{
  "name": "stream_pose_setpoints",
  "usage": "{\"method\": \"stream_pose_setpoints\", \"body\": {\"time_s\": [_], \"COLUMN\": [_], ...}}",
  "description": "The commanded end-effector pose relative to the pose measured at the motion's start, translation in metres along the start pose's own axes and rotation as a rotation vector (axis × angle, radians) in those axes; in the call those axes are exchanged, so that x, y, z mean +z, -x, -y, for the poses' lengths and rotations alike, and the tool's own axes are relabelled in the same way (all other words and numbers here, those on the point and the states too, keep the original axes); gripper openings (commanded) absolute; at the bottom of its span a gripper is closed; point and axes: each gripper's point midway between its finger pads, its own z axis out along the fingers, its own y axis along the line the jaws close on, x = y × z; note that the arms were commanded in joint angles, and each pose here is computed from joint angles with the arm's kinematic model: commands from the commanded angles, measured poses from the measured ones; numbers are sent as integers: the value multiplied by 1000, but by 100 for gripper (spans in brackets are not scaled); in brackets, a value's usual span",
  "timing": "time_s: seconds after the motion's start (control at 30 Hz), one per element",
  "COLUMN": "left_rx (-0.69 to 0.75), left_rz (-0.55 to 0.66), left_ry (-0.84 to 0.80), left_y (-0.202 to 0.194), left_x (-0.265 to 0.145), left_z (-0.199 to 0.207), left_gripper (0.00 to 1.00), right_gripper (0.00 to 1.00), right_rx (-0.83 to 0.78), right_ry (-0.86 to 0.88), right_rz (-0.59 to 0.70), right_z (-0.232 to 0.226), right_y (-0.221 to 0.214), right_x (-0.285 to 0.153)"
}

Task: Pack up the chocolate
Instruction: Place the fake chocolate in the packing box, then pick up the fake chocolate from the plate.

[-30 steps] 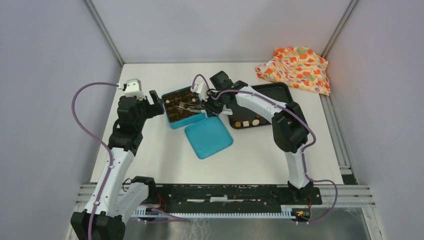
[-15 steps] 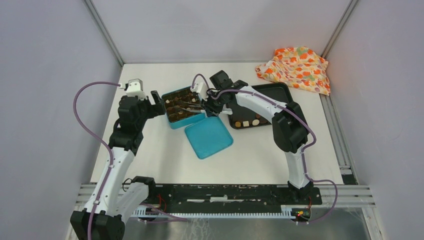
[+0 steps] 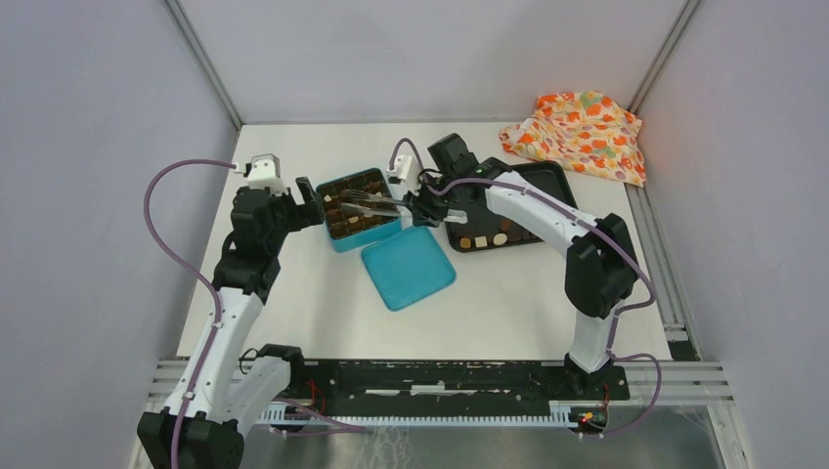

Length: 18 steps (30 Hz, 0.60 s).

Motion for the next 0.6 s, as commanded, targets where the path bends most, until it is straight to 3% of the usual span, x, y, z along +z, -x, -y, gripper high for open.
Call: {"method": "stream_pose_setpoints", "body": {"time_s": [0.0, 0.23, 0.57], "left_rx": [42, 52, 59], "left_rz": [33, 23, 17], "left_ry": [-27, -46, -93], "left_y": [10, 8, 7], "left_x": [-2, -2, -4], "left_z": [5, 8, 18], "left_gripper": [97, 100, 100], "right_gripper": [43, 43, 43], "right_rx": [-40, 11, 168], "right_ry": [-41, -100, -203], "right_rz": [113, 182, 181], "right_z": [6, 21, 27], "right_y": [18, -8, -100], "right_x": [-38, -89, -152]}}
